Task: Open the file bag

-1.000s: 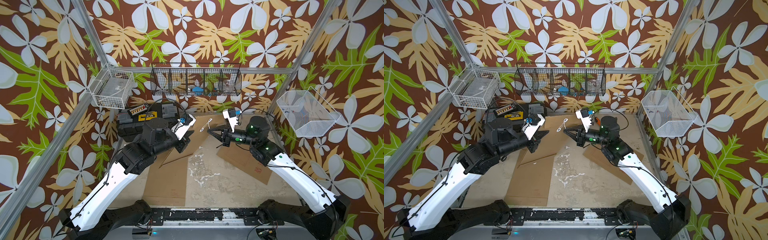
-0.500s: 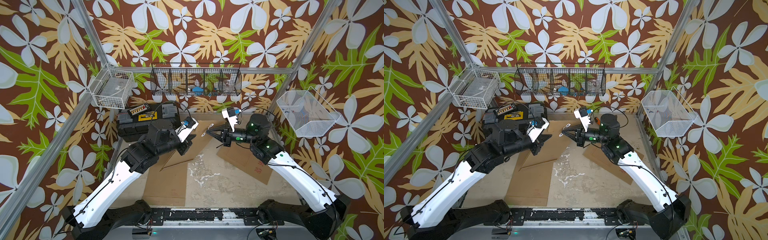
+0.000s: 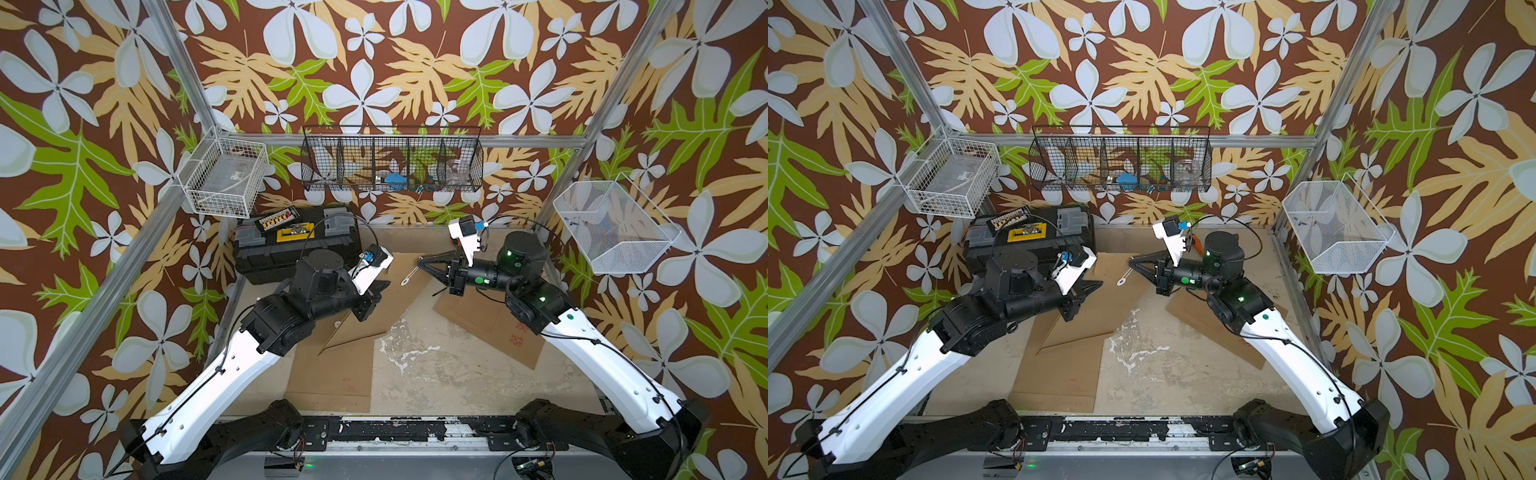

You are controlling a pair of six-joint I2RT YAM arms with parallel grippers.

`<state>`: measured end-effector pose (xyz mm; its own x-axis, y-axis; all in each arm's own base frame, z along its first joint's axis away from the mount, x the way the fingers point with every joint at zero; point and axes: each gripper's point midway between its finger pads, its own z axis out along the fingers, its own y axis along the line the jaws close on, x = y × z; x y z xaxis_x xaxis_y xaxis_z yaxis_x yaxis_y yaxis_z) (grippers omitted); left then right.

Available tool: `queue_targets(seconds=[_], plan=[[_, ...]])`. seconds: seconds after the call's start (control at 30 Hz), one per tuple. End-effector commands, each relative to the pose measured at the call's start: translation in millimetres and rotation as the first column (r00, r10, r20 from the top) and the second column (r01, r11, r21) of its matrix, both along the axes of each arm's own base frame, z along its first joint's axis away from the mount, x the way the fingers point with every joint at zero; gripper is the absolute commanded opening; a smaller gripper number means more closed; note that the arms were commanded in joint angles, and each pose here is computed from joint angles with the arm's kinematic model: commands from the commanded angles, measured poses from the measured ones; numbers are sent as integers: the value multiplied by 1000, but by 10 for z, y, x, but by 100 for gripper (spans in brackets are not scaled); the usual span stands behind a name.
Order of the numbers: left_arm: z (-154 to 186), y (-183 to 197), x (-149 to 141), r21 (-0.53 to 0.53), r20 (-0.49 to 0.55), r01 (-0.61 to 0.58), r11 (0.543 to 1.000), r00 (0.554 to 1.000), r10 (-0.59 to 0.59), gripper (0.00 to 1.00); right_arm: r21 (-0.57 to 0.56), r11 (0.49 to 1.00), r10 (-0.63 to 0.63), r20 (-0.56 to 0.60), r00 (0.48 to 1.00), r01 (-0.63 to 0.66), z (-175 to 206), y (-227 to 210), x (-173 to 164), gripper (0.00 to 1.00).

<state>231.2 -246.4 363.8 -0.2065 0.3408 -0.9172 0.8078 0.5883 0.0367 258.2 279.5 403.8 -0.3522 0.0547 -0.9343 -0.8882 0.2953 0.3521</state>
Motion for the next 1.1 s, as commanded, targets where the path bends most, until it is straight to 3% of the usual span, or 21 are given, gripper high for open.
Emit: queue_targets(seconds=[0.0,0.27,0.67,1.07], plan=[[95,-38,-20,-51,16,15,999,1000,-14,0,-11,999,-40,23,999,41,4,-47,30,0],[121,-35,-101,-92,7,33,995,999,-32,0,-26,992,-122,41,992,123,15,-167,47,0],[95,-44,-214,-186,-34,46,981,998,-53,0,-148,950,-263,100,959,276,-170,-411,121,0],[184,-38,-275,-309,-60,32,951,997,-53,0,-158,936,-287,183,940,316,-158,-524,46,0]])
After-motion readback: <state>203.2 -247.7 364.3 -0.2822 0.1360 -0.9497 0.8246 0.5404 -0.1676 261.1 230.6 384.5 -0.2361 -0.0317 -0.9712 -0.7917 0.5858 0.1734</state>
